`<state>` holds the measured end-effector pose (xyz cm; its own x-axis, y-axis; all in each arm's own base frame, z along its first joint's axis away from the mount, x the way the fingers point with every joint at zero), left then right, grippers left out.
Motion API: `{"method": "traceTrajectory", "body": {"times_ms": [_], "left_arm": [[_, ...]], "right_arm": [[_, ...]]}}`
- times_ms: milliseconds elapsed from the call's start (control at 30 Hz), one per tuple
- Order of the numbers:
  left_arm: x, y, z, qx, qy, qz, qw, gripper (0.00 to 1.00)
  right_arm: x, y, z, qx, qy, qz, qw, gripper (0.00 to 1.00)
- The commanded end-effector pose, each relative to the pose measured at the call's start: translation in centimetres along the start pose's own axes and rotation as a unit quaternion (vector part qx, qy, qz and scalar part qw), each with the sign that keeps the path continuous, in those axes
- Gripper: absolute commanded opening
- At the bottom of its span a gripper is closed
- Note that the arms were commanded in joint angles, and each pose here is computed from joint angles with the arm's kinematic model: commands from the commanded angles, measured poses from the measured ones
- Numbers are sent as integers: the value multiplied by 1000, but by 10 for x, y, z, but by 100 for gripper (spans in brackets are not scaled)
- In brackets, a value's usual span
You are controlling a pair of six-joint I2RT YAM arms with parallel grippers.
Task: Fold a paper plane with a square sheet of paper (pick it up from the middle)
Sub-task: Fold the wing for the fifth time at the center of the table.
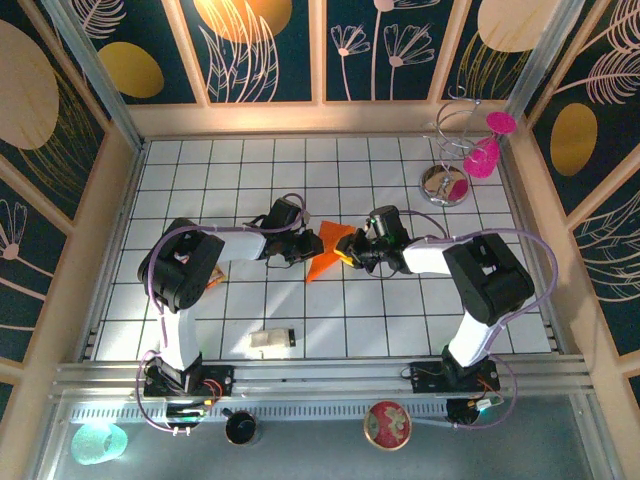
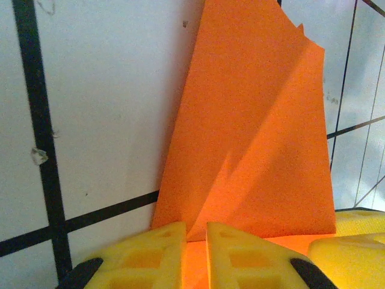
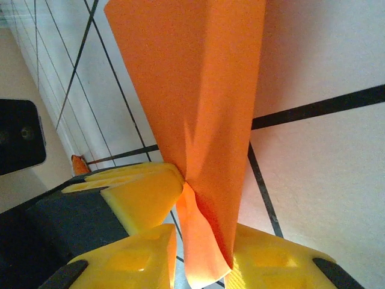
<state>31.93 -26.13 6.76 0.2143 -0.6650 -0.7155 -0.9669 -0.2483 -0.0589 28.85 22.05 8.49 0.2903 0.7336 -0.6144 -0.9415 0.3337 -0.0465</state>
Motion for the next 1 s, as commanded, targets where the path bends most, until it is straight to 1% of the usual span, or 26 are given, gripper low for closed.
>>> {"method": "traceTrajectory", "body": {"times_ms": [0,100,267,300,367,467,533,567,600,700,733,833,967], "left_arm": [[0,-4,4,-14,-21,-5,1000,18],[-3,-6,-1,-10,-16,-10,1000,20],[-14,-13,-13,1,-3,-34,999,24],[-20,-15,-18,10,0,-45,999,26],[-32,-19,-29,37,11,-70,997,30],[-50,-20,-40,91,14,-108,990,37],[-60,-18,-47,134,6,-133,982,40],[-59,-16,-47,153,-1,-138,979,42],[-68,-14,-56,176,6,-151,973,43],[-72,-7,-68,226,12,-173,959,45],[-68,-1,-62,238,6,-171,956,46],[-63,8,-65,293,3,-176,940,48],[-47,21,-69,378,-29,-174,909,51]], "right_arm": [[6,4,-6,4,2,11,1000,25],[7,3,-6,2,1,9,1000,21],[5,-1,0,-7,-10,-4,1000,7],[3,-4,3,-8,-14,-10,1000,4],[-1,-9,7,-6,-19,-20,1000,0],[-9,-15,11,6,-25,-40,999,0],[-13,-20,14,14,-28,-48,998,0],[-15,-23,17,18,-30,-52,998,0],[-17,-25,19,20,-34,-54,998,0],[-20,-30,26,29,-36,-56,997,0],[-21,-30,26,33,-35,-56,997,0],[-25,-34,30,42,-37,-55,997,0],[-26,-37,31,52,-33,-53,997,0]]}}
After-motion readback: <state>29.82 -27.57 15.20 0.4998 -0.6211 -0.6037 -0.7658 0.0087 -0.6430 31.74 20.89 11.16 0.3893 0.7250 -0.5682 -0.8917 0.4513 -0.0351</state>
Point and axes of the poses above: each hand's point on the last joint's axis, 136 mm out from that joint toward the fingers, its own x axis out along the fingers, its own z axis along the line the jaws close on, y = z × x, the point moved 7 cm from there along -x, back along the fingers, and after that the axes turned 7 degrees about -x, right-handed, at the moved point
